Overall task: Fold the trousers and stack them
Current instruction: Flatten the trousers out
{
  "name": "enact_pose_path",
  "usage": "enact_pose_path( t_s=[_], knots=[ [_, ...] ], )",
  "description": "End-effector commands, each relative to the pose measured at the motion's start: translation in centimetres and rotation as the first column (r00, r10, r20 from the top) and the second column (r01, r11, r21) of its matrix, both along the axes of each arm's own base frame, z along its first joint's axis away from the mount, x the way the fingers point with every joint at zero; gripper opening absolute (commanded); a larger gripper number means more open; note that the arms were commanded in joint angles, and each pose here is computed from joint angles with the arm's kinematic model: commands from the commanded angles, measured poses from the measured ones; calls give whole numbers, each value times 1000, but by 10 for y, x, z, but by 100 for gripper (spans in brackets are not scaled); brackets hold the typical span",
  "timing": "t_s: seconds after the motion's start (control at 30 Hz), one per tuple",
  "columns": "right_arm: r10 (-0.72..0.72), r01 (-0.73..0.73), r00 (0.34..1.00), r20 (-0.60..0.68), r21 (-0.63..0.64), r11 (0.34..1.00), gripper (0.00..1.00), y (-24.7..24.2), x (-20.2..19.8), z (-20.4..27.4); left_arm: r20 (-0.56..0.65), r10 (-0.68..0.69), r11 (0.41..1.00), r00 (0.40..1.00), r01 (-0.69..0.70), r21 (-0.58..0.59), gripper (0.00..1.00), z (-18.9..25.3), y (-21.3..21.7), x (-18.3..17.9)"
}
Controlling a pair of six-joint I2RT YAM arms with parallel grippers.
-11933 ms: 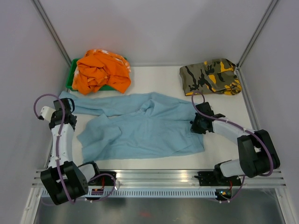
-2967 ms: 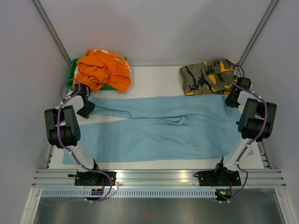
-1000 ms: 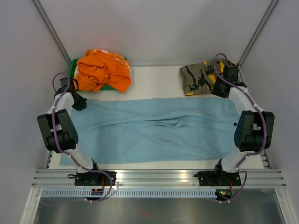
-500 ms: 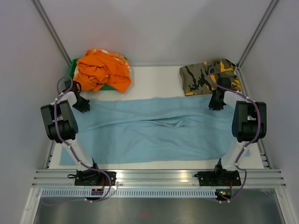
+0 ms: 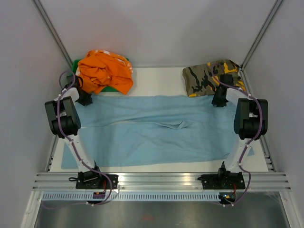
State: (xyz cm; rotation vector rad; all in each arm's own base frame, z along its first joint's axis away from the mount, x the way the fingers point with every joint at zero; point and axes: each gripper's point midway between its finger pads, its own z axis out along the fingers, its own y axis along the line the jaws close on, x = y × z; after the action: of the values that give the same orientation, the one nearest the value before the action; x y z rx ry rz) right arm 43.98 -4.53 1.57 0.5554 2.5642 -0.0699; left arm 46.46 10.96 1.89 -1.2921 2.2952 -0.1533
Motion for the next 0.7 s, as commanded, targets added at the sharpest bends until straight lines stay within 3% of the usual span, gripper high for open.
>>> enact_pose_path(
  t_s=[0.0,0.13,0.17,0.23,0.27,0.3,0.33,0.37,0.4,0.47,0.5,0.67],
  knots=[
    [-25,24,999,-33,-13,1000,32,-7,-6,-26,33,-14,1000,999,13,21,2,-2,4,17],
    [-5,5,1000,-16,-13,1000,48,-5,-13,0,66,-118,993,991,118,12,2,21,-9,16],
    [5,-5,1000,8,-4,1000,56,-1,-17,17,103,-144,989,984,142,27,3,46,-12,13],
    [14,-14,997,73,-7,1000,64,0,-21,51,141,-215,976,966,208,62,11,76,-19,1],
    [18,-18,996,83,-4,1000,73,2,-28,58,145,-234,972,961,225,72,19,82,-23,-13],
    [19,-19,994,108,-1,1000,78,3,-31,69,216,-244,967,945,221,129,37,123,-23,-22],
    [22,-23,988,151,2,1000,84,5,-38,88,215,-254,963,943,226,146,50,130,-25,-34],
    [15,-18,985,174,16,1000,94,8,-42,97,227,-252,962,941,219,162,76,142,-26,-43],
    [25,-34,979,204,42,999,95,14,-44,107,251,-237,963,938,192,191,86,166,-26,-60],
    [17,-40,965,264,79,996,98,23,-59,129,239,-205,968,949,160,192,98,167,-28,-86],
    [11,-36,961,276,84,996,98,24,-65,134,271,-192,969,943,139,205,100,182,-31,-102],
    [-65,39,956,287,97,995,98,23,-116,149,148,26,994,989,-41,100,100,141,-39,-187]
  ],
)
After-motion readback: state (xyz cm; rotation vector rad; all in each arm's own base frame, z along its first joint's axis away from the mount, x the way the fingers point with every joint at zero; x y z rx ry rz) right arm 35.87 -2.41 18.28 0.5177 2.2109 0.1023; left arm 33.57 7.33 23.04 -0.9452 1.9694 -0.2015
